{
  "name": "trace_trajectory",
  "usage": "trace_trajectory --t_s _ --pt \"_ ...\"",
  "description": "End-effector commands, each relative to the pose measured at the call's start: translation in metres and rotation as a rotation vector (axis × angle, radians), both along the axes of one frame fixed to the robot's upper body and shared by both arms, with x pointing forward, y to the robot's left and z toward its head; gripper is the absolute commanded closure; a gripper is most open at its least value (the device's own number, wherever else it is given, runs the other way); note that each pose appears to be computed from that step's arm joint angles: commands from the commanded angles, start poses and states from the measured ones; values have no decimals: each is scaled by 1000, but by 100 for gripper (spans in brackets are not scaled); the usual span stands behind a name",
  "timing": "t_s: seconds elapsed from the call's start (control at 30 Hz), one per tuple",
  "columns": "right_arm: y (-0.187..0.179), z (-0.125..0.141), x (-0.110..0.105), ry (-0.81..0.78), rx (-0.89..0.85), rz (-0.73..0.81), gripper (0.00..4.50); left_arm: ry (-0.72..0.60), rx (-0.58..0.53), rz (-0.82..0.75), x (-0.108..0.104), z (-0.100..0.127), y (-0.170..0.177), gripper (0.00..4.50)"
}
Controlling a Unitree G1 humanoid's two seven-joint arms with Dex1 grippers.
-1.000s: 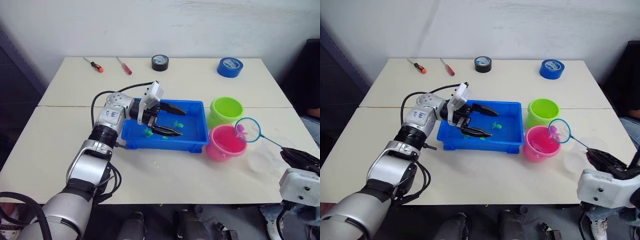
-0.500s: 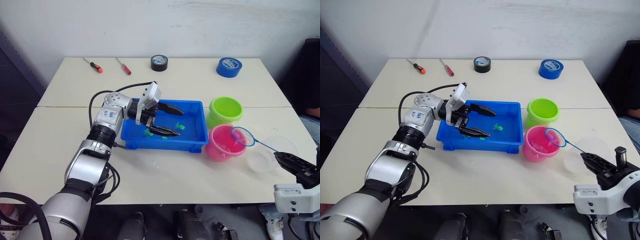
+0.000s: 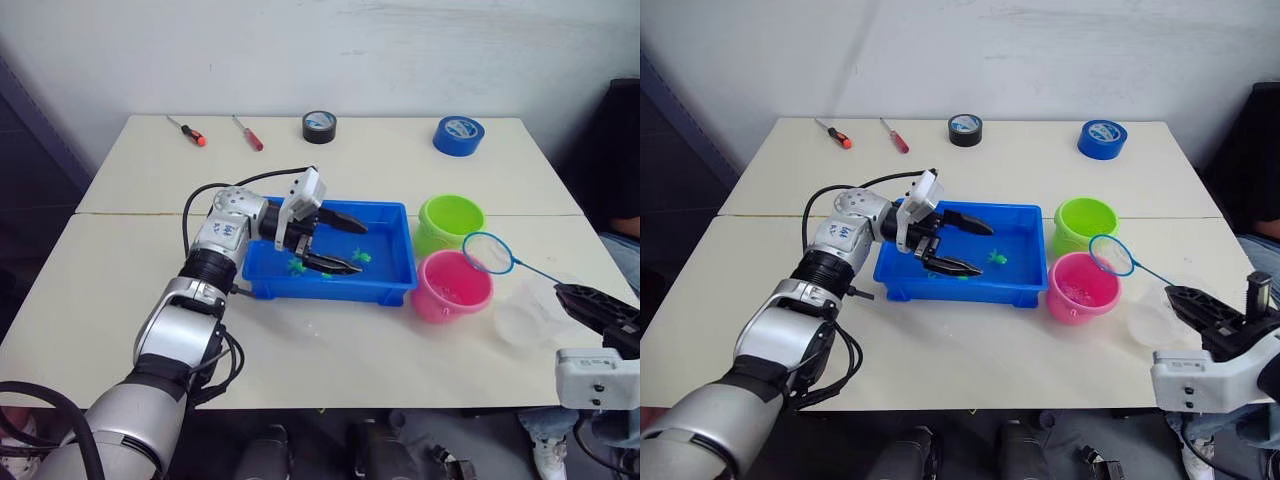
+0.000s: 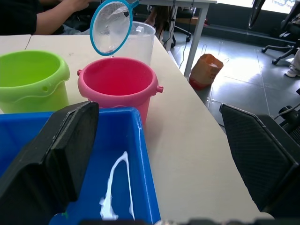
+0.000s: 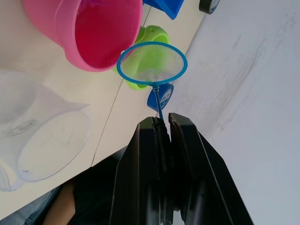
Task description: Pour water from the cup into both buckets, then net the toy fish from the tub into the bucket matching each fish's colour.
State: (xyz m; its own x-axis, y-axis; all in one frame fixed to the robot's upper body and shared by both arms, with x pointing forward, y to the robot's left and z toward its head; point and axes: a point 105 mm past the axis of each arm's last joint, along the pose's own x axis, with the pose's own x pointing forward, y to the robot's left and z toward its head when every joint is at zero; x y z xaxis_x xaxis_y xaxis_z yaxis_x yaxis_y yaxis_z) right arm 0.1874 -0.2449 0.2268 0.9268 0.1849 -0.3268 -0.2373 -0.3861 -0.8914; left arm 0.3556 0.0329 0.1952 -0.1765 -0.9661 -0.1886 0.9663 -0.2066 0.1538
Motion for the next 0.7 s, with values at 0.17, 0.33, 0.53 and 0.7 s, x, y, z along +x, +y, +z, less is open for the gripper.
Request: trace_trajectory --t_s 0.17,0.33,0.53,0.7 --pt "3 -2 -1 11 15 23 450 -54 -9 -24 -1 12 1 3" --pt "2 -1 2 13 259 -26 450 -55 4 2 0 9 6 3" --pt "15 12 14 61 970 -106 450 -46 36 92 10 4 26 3" --pt "35 17 32 153 1174 -86 450 -42 60 175 16 0 45 3"
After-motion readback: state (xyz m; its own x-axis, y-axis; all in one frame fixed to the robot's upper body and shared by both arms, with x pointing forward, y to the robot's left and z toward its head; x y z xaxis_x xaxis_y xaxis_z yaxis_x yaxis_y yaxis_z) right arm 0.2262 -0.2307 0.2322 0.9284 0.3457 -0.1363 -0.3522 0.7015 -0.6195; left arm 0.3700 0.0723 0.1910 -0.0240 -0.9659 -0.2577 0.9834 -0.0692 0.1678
